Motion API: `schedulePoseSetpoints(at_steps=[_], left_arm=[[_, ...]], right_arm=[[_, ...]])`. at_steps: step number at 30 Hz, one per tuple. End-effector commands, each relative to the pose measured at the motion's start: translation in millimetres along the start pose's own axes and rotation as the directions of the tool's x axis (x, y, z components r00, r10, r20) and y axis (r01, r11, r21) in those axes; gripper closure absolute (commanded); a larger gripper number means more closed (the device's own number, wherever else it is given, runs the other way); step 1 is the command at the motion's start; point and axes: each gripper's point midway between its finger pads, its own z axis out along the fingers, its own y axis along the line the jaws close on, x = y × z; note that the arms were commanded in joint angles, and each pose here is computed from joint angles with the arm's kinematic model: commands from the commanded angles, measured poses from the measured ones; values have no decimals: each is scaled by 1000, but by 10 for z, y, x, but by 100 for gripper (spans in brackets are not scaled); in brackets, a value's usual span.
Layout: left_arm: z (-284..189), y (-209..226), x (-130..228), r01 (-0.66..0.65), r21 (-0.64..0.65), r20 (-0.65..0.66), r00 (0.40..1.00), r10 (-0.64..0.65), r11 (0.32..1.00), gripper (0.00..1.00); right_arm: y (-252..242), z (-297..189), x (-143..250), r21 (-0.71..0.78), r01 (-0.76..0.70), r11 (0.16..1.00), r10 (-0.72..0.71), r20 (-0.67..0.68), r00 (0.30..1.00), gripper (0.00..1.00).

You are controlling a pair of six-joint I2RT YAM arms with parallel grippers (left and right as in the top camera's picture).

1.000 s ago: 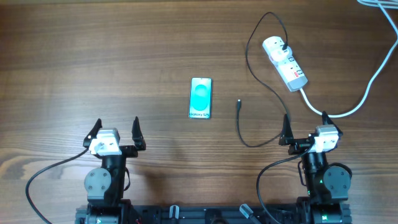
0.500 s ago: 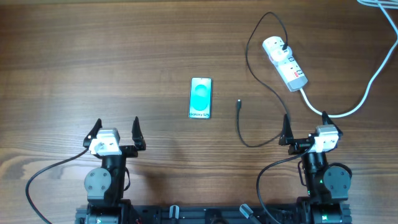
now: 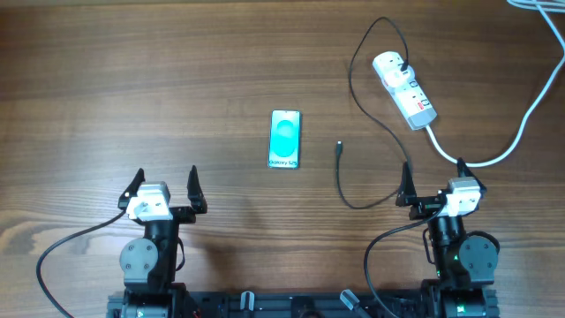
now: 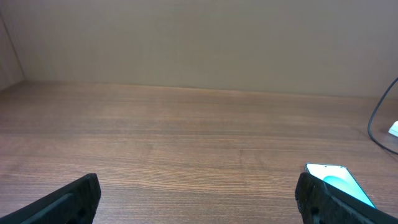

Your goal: Plug charger to phone and switch on socket

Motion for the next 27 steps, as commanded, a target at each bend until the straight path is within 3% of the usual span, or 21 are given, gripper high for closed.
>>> schedulePoseSetpoints(at_steps=[1,6,9,12,14,20,22,25,27], left_arm=[[0,-22,9,-16,11,3,1000,16,1000,0],[0,-22,9,-16,11,3,1000,16,1000,0],[-35,-352,12,93,201,-21,996,-90,975,0],[-312,-987,-136,213,566,-84,976,-202,797,0],[-469,-1172,-240,191,677,-72,978,-195,711,0],[-695,-1302,-642,159,779,16,962,-273,606,0],[-815,-1310,-891,98,805,110,945,-309,586,0],[-1074,-1281,-1305,-28,819,290,883,-370,574,0],[-1196,-1208,-1538,-26,819,339,829,-445,574,0]], right_arm=[[8,1,3,-4,12,1000,-12,0,1000,0],[8,1,3,-4,12,1000,-12,0,1000,0],[8,1,3,-4,13,1000,-13,0,1000,0],[8,1,3,-4,12,1000,-12,0,1000,0],[8,1,3,-4,12,1000,-12,0,1000,0],[8,1,3,-4,12,1000,-12,0,1000,0],[7,1,3,-4,12,1000,-12,0,1000,0],[8,1,3,-4,12,1000,-12,0,1000,0],[7,1,3,-4,12,1000,-12,0,1000,0]])
